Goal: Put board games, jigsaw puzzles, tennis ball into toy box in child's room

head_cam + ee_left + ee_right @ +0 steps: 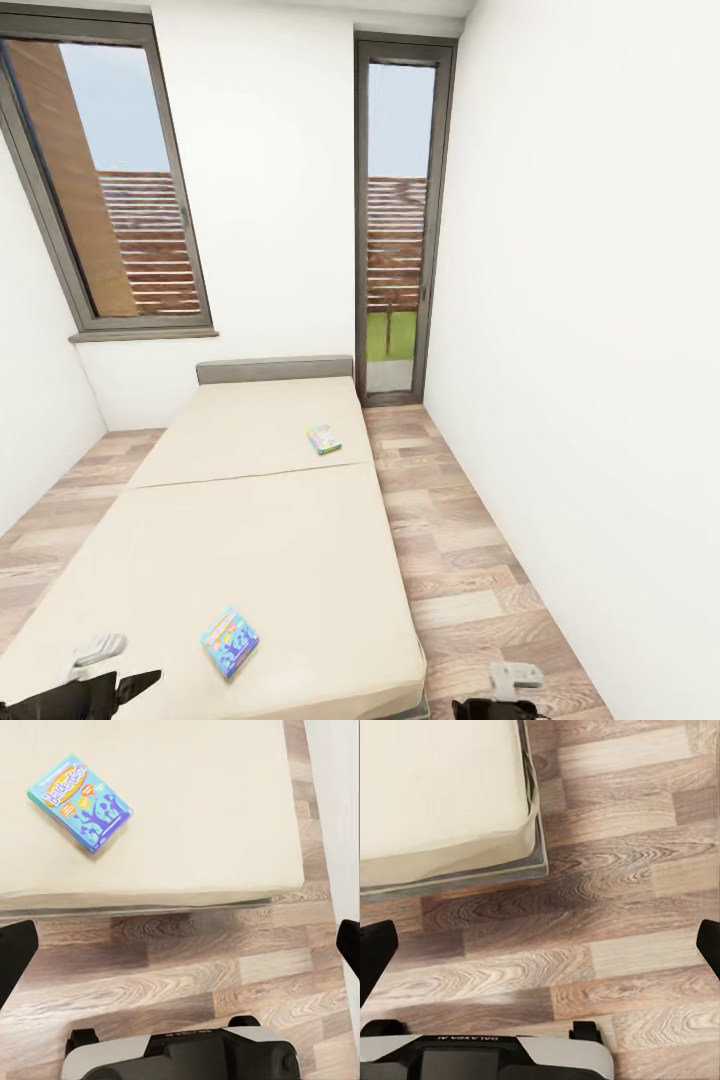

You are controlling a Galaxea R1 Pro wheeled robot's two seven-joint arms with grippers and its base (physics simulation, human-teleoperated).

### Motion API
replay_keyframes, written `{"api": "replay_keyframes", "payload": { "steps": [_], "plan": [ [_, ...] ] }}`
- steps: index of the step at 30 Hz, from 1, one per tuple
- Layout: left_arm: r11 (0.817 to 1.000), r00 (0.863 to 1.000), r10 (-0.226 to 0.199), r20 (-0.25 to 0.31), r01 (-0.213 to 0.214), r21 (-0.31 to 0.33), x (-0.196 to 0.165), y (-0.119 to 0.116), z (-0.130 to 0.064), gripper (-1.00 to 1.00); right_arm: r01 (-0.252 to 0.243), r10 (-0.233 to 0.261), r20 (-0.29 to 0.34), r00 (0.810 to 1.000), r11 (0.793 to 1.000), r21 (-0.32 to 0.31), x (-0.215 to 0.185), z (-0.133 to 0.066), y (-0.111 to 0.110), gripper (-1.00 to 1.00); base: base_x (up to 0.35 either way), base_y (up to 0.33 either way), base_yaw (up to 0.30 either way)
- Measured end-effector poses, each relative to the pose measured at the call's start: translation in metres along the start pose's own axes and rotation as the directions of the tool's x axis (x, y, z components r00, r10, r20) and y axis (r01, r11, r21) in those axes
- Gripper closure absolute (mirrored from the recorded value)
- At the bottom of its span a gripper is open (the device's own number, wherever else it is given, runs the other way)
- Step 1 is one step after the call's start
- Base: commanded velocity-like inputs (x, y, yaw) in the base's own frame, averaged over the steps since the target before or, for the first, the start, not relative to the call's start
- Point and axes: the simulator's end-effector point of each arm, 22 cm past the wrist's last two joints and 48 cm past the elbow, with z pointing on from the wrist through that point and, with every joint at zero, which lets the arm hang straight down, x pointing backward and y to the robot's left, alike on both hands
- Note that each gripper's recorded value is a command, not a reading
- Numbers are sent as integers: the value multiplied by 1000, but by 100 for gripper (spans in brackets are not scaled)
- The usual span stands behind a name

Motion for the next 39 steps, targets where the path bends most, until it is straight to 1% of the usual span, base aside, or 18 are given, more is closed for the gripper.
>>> {"api": "replay_keyframes", "payload": {
  "steps": [1, 2, 4, 5, 9, 11, 16, 20, 24, 25, 30, 35, 39],
  "plan": [
    [1000, 1000, 10, 6, -10, 16, -7, 0, -7, -100, 0, 0, 21, 1000, 1000, -2, -12, -5, 1, -100, 0, 0, 0],
    [1000, 1000, 11, 6, -11, 17, -8, 0, -7, -100, 0, 0, 22, 1000, 1000, -2, -13, -5, 1, -100, 0, 0, 0],
    [999, 1000, 21, 9, -21, 33, -14, 0, -14, -100, -1, 1, 50, 999, 1000, -5, -27, -11, 3, -100, 0, 0, 0],
    [998, 1000, 29, 11, -30, 49, -19, 0, -20, -100, -2, 3, 81, 997, 1000, -9, -41, -18, 4, -100, 0, 0, 0],
    [997, 999, 36, 21, -37, 74, -29, 2, -33, -100, -10, 13, 133, 991, 1000, -23, -64, -29, 8, -100, 0, 0, 0],
    [996, 999, 32, 32, -34, 80, -34, 4, -39, -100, -17, 22, 149, 989, 999, -35, -71, -32, 12, -100, 0, 0, 0],
    [996, 998, 23, 54, -28, 80, -41, 10, -47, -100, -34, 44, 165, 985, 998, -61, -78, -36, 18, -100, 0, 0, 0],
    [997, 998, 20, 66, -25, 78, -44, 13, -51, -100, -44, 57, 178, 982, 996, -76, -84, -40, 22, -100, 14, 0, 0],
    [997, 997, 17, 69, -22, 71, -44, 17, -53, -100, -46, 65, 216, 974, 995, -88, -100, -51, 26, -100, 112, 0, 15],
    [997, 997, 17, 69, -22, 71, -44, 17, -53, -100, -46, 65, 216, 974, 995, -88, -100, -51, 26, -100, 174, 0, 57],
    [998, 997, 23, 76, -27, 64, -49, 19, -55, -100, -44, 71, 264, 962, 994, -104, -121, -65, 33, -100, 176, 0, 154],
    [997, 993, 38, 112, -46, 69, -72, 13, -57, -100, -42, 75, 265, 961, 991, -128, -125, -69, 48, -100, 68, 0, 240],
    [996, 989, 47, 139, -58, 71, -88, 10, -59, -100, -41, 77, 266, 961, 990, -137, -127, -71, 53, -100, 24, 0, 192]
  ]
}}
